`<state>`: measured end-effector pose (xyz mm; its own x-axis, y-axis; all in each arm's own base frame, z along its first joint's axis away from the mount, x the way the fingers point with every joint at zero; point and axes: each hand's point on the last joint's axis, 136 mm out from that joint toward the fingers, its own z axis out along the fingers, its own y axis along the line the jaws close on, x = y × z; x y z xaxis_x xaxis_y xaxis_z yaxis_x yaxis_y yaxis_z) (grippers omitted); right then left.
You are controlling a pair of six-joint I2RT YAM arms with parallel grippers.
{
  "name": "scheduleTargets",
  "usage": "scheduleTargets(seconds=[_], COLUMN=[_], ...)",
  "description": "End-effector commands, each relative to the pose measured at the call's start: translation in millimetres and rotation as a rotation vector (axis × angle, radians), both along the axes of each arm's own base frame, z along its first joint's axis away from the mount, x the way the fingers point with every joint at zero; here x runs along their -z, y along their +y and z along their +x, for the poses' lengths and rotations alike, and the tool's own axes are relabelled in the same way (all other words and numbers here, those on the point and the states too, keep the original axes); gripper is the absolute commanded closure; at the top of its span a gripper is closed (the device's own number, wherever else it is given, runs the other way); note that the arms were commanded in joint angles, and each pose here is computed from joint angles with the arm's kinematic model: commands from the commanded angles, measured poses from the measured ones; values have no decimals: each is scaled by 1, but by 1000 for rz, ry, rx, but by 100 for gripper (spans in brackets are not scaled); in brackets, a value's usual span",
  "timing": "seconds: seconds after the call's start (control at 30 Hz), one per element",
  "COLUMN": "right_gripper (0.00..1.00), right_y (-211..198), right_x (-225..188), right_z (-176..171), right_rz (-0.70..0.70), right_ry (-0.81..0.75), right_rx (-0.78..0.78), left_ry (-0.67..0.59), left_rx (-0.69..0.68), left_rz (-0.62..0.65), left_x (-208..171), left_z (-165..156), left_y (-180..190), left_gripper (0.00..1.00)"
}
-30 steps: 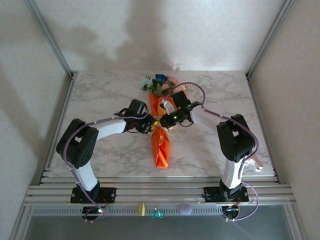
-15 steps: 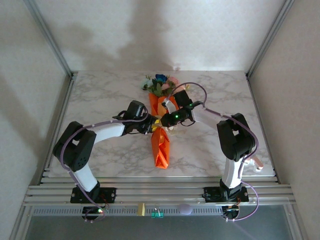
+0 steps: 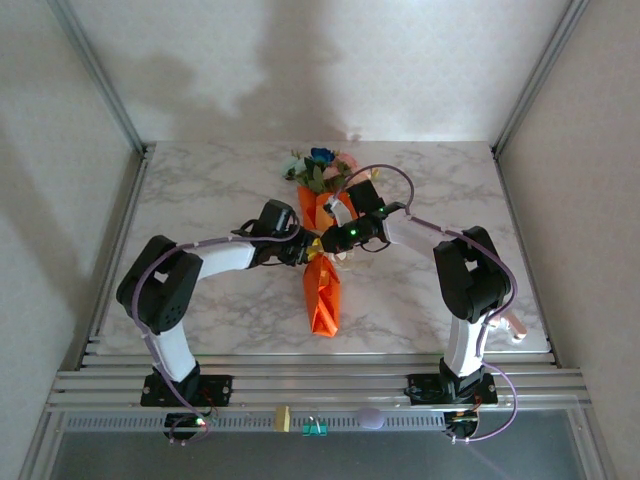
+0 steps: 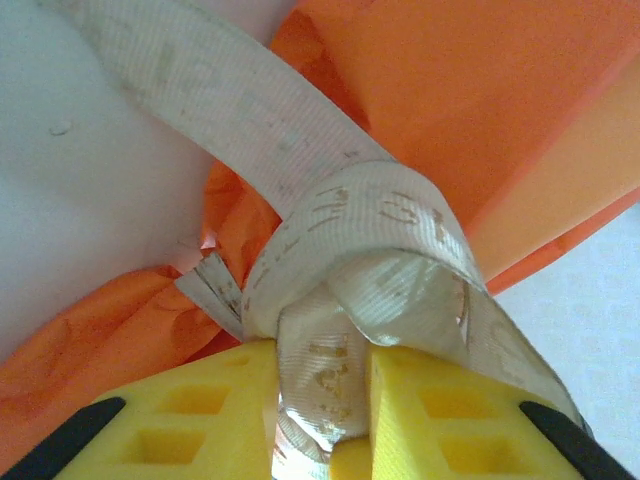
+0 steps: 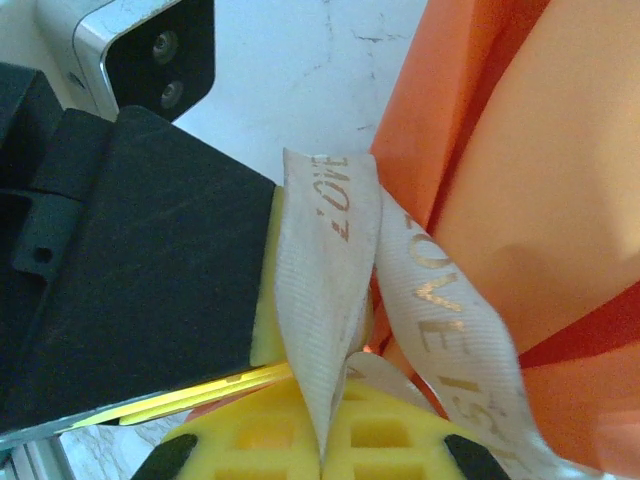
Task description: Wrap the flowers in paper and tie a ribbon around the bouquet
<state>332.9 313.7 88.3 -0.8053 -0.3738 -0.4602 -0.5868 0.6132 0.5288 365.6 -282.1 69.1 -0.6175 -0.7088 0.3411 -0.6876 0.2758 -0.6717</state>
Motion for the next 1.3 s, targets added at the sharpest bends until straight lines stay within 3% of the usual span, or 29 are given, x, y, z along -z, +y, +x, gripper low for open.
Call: scheduleTargets(seconds=[0.0, 0.37, 0.6, 0.7, 0.8, 1.27], right_gripper=[100, 100, 100, 83, 72, 47], right_y=[3, 1, 2, 2, 3, -15], right_x=[-2, -1, -4, -6, -10, -45], right_z=[-1, -1, -4, -8, -12, -9], right_rz=[24, 15, -8, -29, -23, -22], right_ry=[13, 11, -6, -16, -22, -90], right_rx=[-4, -1, -12, -5, 5, 108], left_ry=[-22, -21, 10, 36, 50, 60], left_rx=[-2, -13, -12, -12, -23, -50], left_rz=[-9, 6, 11, 0, -13, -11], left_x=[-4, -8, -14, -12, -8, -4], left_z=[8, 3, -12, -21, -27, -31], left_y=[-7, 0, 8, 10, 12, 18], left_gripper=[75, 100, 100, 100, 100, 100])
